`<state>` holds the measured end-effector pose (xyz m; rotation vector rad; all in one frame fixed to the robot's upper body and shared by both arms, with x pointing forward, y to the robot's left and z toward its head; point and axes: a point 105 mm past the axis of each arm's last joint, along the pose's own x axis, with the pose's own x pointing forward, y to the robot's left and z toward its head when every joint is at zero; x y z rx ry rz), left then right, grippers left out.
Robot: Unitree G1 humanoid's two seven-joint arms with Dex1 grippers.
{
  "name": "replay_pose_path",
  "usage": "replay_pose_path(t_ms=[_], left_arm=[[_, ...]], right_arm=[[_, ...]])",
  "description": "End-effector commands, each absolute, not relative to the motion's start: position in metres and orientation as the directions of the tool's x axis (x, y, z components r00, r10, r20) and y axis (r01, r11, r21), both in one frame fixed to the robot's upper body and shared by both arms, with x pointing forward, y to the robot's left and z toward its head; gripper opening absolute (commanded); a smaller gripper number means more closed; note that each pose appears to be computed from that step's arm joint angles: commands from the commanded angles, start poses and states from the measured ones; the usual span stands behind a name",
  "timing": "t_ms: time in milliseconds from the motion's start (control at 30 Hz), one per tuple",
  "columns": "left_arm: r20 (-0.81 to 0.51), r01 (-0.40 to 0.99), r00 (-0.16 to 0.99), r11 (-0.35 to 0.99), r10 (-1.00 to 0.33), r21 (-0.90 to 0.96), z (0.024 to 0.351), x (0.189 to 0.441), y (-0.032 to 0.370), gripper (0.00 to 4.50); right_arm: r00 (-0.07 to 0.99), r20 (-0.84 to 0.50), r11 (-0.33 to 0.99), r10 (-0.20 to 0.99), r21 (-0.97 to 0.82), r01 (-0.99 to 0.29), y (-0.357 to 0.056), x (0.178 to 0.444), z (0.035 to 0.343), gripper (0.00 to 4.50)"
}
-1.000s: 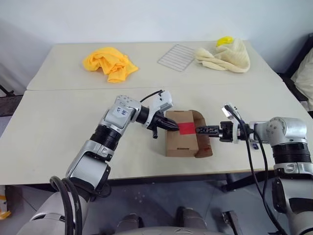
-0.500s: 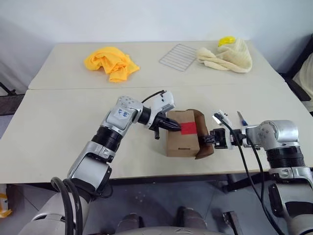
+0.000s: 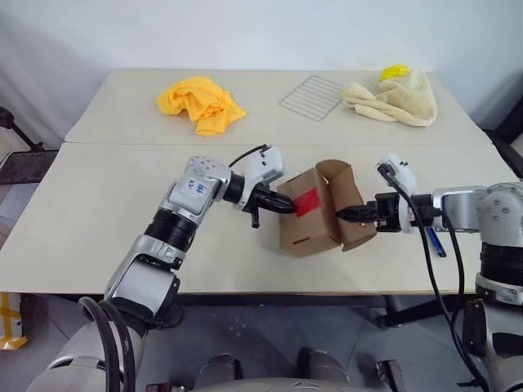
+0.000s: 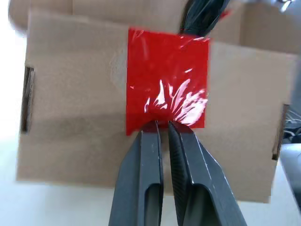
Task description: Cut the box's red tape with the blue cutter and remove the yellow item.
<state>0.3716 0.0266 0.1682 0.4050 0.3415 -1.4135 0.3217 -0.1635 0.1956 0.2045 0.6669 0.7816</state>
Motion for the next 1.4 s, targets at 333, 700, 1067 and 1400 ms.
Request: replay_pose_path(t_ms=[333,700,1067,1400], left_arm=[[-0.515,0.978,0.184,0.21,-0.837,0.006,0.125,0.378,0.017,0.39],[-0.429,0.958,0.238,0.283,-0.871,-0.043,0.15,0.391,0.042,0.39],[-0.261,0.942,0.307,0.331,-0.915,-0.052,0.223,0.401,0.074,0.39],[-0.053,0.999,-0.01,-0.007,-0.999,-0.047,0.292,0.344,0.008,0.39]], right_arm=[[0.516,-0.471,0.683,0.715,0.317,-0.658,-0.147,0.307,0.214,0.08],[0.551,-0.552,0.761,0.625,0.273,-0.589,-0.159,0.315,0.205,0.08],[0.552,-0.575,0.766,0.604,0.228,-0.6,-0.157,0.32,0.21,0.08],[0.559,-0.591,0.776,0.581,0.196,-0.6,-0.158,0.323,0.213,0.08]])
